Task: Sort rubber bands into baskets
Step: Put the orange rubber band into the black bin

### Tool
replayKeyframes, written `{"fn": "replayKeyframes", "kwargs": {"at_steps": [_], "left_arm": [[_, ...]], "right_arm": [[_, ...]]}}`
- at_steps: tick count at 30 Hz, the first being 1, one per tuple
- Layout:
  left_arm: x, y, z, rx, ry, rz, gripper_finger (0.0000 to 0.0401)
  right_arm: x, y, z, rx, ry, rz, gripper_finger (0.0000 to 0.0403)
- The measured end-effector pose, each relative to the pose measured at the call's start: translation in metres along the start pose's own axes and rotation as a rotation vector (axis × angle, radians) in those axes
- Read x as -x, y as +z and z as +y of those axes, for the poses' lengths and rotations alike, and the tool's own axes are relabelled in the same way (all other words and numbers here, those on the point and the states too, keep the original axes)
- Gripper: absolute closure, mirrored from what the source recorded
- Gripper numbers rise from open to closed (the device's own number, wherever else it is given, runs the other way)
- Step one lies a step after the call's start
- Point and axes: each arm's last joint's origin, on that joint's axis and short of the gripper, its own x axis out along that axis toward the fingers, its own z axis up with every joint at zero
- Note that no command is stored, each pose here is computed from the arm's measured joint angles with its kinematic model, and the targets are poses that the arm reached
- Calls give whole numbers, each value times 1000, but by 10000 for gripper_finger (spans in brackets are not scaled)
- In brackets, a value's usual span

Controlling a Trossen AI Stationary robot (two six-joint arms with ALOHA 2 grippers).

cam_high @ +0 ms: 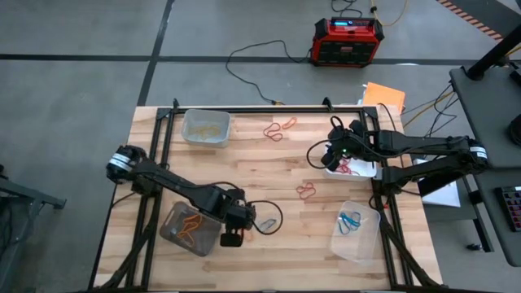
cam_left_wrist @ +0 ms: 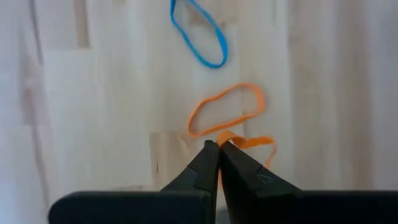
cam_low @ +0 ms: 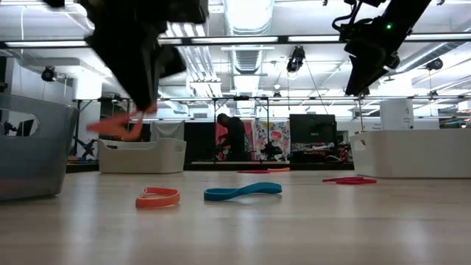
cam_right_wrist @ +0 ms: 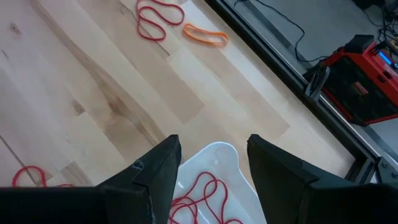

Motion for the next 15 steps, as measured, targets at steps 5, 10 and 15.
{"fn": "replayKeyframes", "kwargs": {"at_steps": [5,10,15], "left_arm": [[40,-7,0,-14,-27,-69,401],[84,-32,4,65,-27,-38,401],[109,-64,8,155,22,93,401]], "right_arm": [[0,1,0,-29,5,-11,221],[0,1,0,-63,6,-11,221],[0,1,1,-95,5,-11,221]]}}
